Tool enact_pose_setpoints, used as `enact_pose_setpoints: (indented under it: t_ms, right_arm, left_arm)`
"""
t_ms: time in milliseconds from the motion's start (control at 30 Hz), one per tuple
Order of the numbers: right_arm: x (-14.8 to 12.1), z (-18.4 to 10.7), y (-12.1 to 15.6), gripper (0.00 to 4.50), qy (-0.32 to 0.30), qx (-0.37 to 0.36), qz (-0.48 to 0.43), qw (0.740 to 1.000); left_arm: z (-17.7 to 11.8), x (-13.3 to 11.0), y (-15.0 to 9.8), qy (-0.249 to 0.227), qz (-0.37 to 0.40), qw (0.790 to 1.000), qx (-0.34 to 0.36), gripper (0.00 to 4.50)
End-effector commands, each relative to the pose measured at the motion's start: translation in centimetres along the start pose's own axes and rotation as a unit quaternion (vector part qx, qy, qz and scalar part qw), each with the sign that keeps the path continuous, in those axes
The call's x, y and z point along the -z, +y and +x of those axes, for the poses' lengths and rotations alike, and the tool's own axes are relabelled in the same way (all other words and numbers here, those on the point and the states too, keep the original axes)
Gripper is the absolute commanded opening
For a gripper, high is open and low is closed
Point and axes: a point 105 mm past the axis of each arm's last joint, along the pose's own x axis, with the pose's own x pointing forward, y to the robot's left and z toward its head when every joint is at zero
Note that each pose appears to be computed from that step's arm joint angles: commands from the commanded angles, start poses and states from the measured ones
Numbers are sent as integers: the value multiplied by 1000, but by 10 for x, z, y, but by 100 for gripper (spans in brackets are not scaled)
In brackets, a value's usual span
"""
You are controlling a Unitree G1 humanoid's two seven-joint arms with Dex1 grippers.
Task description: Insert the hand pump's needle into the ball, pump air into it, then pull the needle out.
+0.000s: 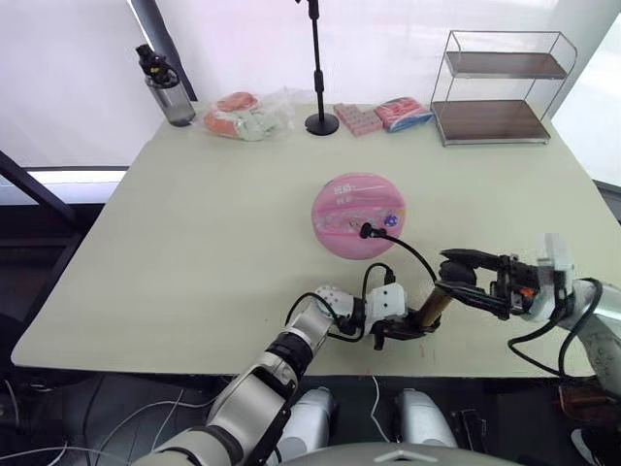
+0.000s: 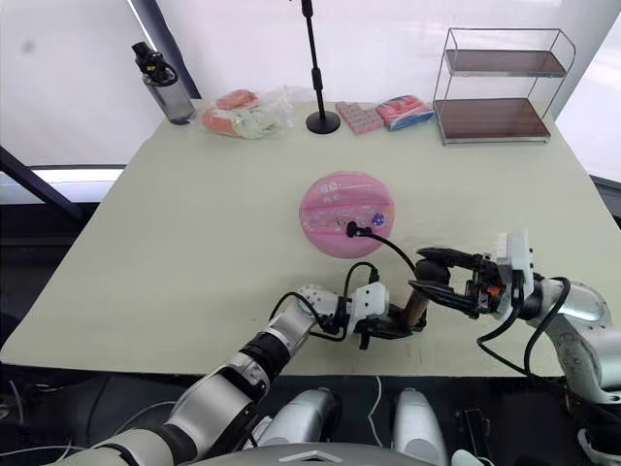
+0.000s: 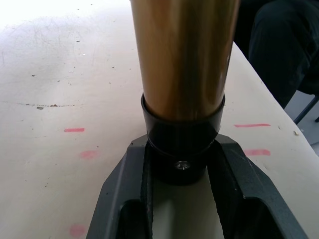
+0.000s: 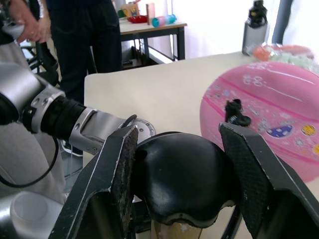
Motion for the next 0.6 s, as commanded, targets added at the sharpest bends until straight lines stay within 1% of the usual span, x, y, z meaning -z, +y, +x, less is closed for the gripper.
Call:
enact_pose_setpoints:
  t_ms: [33, 100, 167, 300, 500, 600]
  right_arm:
    - [-54, -6, 4, 210, -50, -14, -41, 998]
    - [-74, -8, 6, 210, -70, -21, -44, 996]
    - [-87, -10, 8, 210, -81, -21, -43, 996]
    - [-115, -16, 8, 210, -83, -20, -73, 994]
    - [-141, -19, 7, 210, -82, -22, -99, 991]
    - [-138, -17, 7, 210, -78, -25, -91, 992]
  left_arm:
    - [-3, 26, -13, 37, -38, 998, 15, 109]
    - [-3, 26, -13, 35, -38, 999, 17, 109]
    - [-2, 25, -13, 34, -37, 999, 18, 109]
    - [-1, 25, -16, 34, -36, 998, 25, 109]
    - [-1, 27, -16, 37, -35, 998, 26, 109]
    - [-1, 26, -16, 36, -34, 998, 24, 109]
